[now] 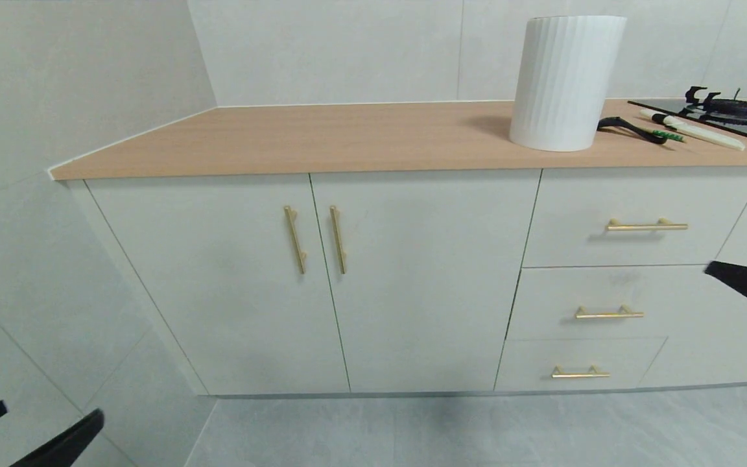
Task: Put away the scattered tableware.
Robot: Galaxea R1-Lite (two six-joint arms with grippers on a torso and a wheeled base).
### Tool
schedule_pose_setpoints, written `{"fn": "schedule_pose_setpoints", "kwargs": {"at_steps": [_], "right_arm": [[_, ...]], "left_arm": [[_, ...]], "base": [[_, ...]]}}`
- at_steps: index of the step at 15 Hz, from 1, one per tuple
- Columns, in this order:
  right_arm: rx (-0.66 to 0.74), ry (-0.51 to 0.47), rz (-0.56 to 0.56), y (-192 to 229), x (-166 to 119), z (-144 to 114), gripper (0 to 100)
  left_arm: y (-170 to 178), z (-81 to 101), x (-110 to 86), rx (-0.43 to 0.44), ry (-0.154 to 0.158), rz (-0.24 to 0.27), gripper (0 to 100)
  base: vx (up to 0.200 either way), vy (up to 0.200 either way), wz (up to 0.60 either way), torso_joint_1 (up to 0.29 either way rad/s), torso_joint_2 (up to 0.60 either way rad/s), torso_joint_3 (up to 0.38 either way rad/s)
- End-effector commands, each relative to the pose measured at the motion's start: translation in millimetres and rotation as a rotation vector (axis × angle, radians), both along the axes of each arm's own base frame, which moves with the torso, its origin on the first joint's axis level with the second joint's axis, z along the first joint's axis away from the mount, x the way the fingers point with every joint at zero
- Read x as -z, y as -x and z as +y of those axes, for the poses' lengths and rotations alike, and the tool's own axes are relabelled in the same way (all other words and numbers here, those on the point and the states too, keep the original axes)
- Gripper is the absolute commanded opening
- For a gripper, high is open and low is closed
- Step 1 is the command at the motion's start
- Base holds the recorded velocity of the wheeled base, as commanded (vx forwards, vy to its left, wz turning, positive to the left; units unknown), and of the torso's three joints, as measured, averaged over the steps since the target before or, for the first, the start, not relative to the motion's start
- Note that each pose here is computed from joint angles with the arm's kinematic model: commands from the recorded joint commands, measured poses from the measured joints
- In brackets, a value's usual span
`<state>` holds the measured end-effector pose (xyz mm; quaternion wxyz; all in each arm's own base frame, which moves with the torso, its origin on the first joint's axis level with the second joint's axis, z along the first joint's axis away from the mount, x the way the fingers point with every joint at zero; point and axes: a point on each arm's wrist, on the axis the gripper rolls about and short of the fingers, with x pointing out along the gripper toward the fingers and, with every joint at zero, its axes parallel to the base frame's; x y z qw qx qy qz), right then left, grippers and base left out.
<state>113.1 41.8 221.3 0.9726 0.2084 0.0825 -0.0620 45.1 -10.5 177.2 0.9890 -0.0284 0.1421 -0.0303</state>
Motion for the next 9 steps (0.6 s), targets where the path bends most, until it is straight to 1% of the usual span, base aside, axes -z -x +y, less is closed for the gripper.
{"fn": "schedule_pose_setpoints", "kwargs": {"at_steps": [1, 2, 3, 4, 5, 6, 7, 8, 9], "right_arm": [[0.099, 0.069, -0.135, 84.7, 48.0, -43.9, 100], [0.101, 0.079, -0.142, 91.2, 57.2, -46.2, 100], [0.093, 0.103, -0.178, 105.3, 74.1, -50.3, 100], [0.095, 0.107, -0.180, 106.4, 75.8, -50.5, 100], [0.119, 0.123, -0.196, 117.1, 91.1, -53.1, 100], [0.131, 0.126, -0.196, 121.9, 97.6, -54.2, 100], [0.141, 0.126, -0.198, 124.8, 101.5, -54.7, 100], [0.160, 0.129, -0.194, 128.2, 109.6, -55.1, 100], [0.175, 0.132, -0.189, 130.3, 119.1, -55.0, 100]], "left_arm": [[56.3, 19.3, 31.0, -0.115, 0.018, -0.148, 100], [62.5, 20.1, 37.1, -0.131, 0.004, -0.166, 100], [73.2, 20.0, 53.2, -0.159, -0.023, -0.203, 100], [74.0, 19.9, 55.4, -0.160, -0.027, -0.205, 100], [71.9, 19.2, 74.5, -0.215, -0.075, -0.168, 100], [70.5, 18.9, 80.0, -0.265, -0.089, -0.156, 100], [72.2, 17.8, 82.7, -0.303, -0.095, -0.168, 100], [77.5, 16.0, 88.6, -0.317, -0.114, -0.215, 100], [76.5, 15.7, 91.9, -0.309, -0.110, -0.214, 100]], "base": [[0.000, 0.000, 0.00, 0.000, 0.00, 0.000], [0.000, 0.000, 0.00, 0.000, 0.00, 0.000], [0.000, 0.000, 0.00, 0.000, 0.00, 0.000], [0.000, 0.000, 0.00, 0.000, 0.00, 0.000], [0.000, 0.000, 0.00, 0.000, 0.00, 0.000], [0.000, 0.000, 0.00, 0.000, 0.00, 0.000], [0.000, 0.000, 0.00, 0.000, 0.00, 0.000], [0.000, 0.000, 0.00, 0.000, 0.00, 0.000], [0.000, 0.000, 0.00, 0.000, 0.00, 0.000]]}}
